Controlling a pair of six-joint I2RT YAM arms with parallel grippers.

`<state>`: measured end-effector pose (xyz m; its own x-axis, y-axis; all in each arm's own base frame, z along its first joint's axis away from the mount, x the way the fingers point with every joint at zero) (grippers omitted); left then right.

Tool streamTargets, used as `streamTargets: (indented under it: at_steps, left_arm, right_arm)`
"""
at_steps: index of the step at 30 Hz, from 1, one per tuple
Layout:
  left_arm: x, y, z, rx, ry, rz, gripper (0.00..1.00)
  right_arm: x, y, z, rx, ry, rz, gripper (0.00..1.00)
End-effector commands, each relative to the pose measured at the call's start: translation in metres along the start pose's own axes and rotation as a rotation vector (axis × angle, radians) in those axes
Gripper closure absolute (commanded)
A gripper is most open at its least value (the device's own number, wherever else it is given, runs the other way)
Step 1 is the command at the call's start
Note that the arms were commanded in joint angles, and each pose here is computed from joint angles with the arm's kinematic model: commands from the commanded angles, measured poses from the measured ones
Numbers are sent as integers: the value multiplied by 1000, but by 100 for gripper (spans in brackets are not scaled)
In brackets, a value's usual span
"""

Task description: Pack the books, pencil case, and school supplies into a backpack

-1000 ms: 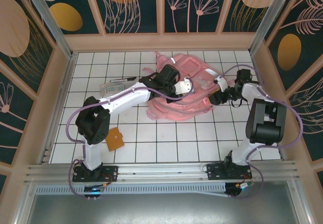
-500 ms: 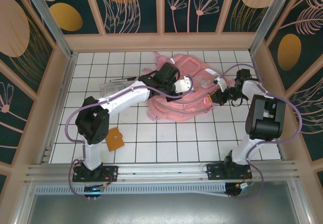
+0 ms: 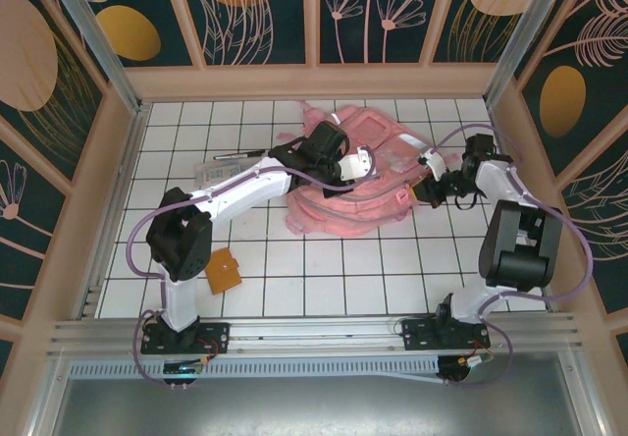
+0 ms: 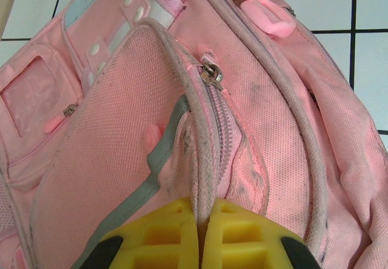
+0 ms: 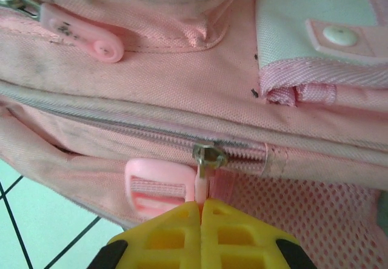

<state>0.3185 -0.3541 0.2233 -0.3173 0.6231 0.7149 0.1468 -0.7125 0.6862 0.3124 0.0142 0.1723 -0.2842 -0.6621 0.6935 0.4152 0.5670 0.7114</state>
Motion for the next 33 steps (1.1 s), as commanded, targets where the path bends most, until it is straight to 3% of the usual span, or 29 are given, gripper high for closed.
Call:
streamTargets:
  at_steps: [1,4,10,14,18,25,33]
  left_arm:
    - [19,23,7,-14,23,-109,100]
    - [18,22,6,-16,18,-107,100]
    - [17,22,4,-10,0,-122,100]
    - [16,21,3,-9,-8,-121,100]
    - [17,20,1,-17,-28,-124,100]
    - [18,23,1,-21,-32,-130,100]
    - [18,27,1,-24,-44,-139,100]
  right_arm:
    - [12,0,9,17,-38,50,100]
    - [14,-3,9,29,-86,127,100]
    - [2,2,23,22,9,62,100]
    - [0,-2,16,17,-13,53,100]
    - [-2,-4,4,1,-67,60,70]
    - [-9,-7,-8,-2,-100,55,67]
    - [-25,-6,-14,22,-37,7,68]
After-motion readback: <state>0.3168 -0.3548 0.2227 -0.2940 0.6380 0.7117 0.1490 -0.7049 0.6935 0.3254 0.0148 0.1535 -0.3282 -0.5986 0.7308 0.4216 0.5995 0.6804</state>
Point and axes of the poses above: each hand's point on the last joint's axis, 136 mm out from that joint toward the fingers, its own x axis back along the fingers, its own z axis along the line the jaws close on, y = z × x, the point moved 8 cm from there along x, back along the fingers, and after that the axes turned 11 degrees about x, right-handed, at the moved point
